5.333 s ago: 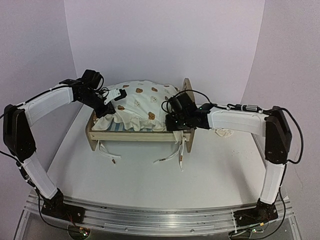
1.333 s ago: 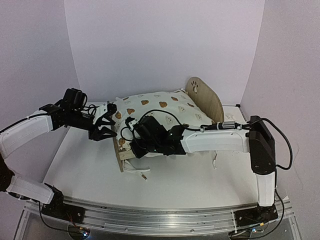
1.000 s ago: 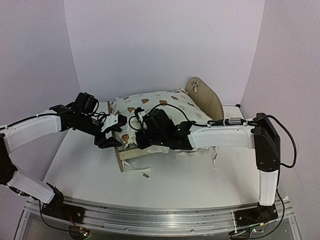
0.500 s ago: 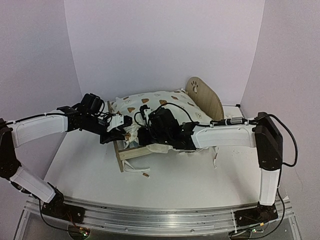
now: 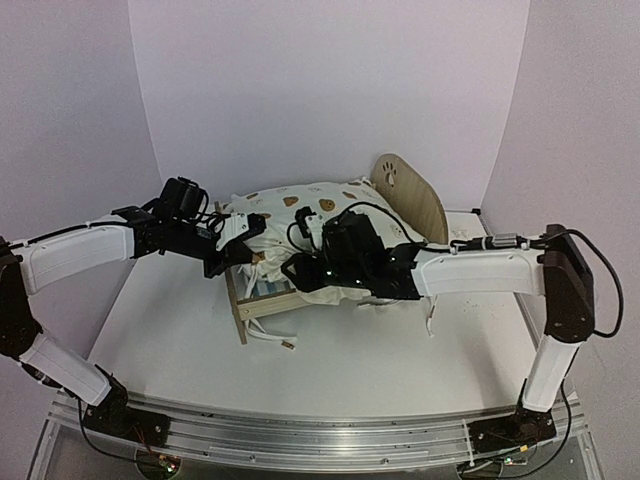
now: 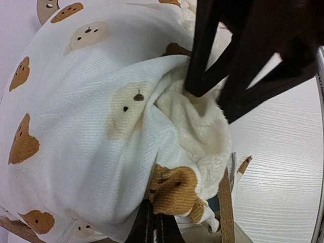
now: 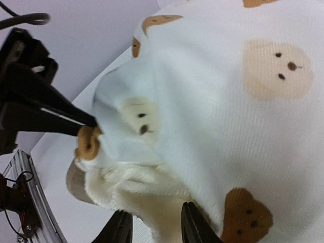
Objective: Set up the pet bed
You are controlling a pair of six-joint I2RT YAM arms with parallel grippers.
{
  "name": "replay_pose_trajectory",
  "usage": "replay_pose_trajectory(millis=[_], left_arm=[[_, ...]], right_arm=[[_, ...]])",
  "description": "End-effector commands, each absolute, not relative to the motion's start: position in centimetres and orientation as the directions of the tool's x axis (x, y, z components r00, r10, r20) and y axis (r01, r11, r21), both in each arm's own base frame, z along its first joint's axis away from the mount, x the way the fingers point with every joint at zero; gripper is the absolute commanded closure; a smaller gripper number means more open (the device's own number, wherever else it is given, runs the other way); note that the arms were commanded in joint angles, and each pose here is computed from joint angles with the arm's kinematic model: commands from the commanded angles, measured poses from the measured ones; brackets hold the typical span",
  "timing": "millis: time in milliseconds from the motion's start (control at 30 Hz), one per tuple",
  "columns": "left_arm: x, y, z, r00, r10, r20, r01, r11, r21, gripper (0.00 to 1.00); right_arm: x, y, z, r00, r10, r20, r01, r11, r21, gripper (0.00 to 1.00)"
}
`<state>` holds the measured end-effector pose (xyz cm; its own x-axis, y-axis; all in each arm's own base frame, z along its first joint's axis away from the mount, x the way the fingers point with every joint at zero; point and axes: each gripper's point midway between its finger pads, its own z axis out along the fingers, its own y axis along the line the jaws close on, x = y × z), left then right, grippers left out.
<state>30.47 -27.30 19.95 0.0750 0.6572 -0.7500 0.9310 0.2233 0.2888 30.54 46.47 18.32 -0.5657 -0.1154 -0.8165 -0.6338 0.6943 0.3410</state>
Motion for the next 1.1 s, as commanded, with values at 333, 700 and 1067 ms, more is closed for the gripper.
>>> replay_pose_trajectory(millis=[333,700,1067], left_arm=[[30.5,-28.1,22.1,0.081,0.607,-0.791,0.932,0.236,0.276,1.0],[30.3,-28.3,22.3,0.099,0.591,-0.801,0.932,0.226,0.282,1.0],[30.1,-28.3,22.2,0.102,0.591,-0.8,0.934,0.22,0.281,1.0]], right_arm=[[26.1,54.0,19.4,-0.54,-0.046,-0.841,-0.744,0.494,0.45,0.79],[28.4,54.9,16.2,-0.599,0.021,-0.8,-0.642,0.585,0.496,0.84],[28.6,56.7,15.5,-0.643,0.045,-0.765,-0.621,0.553,0.555,0.88]])
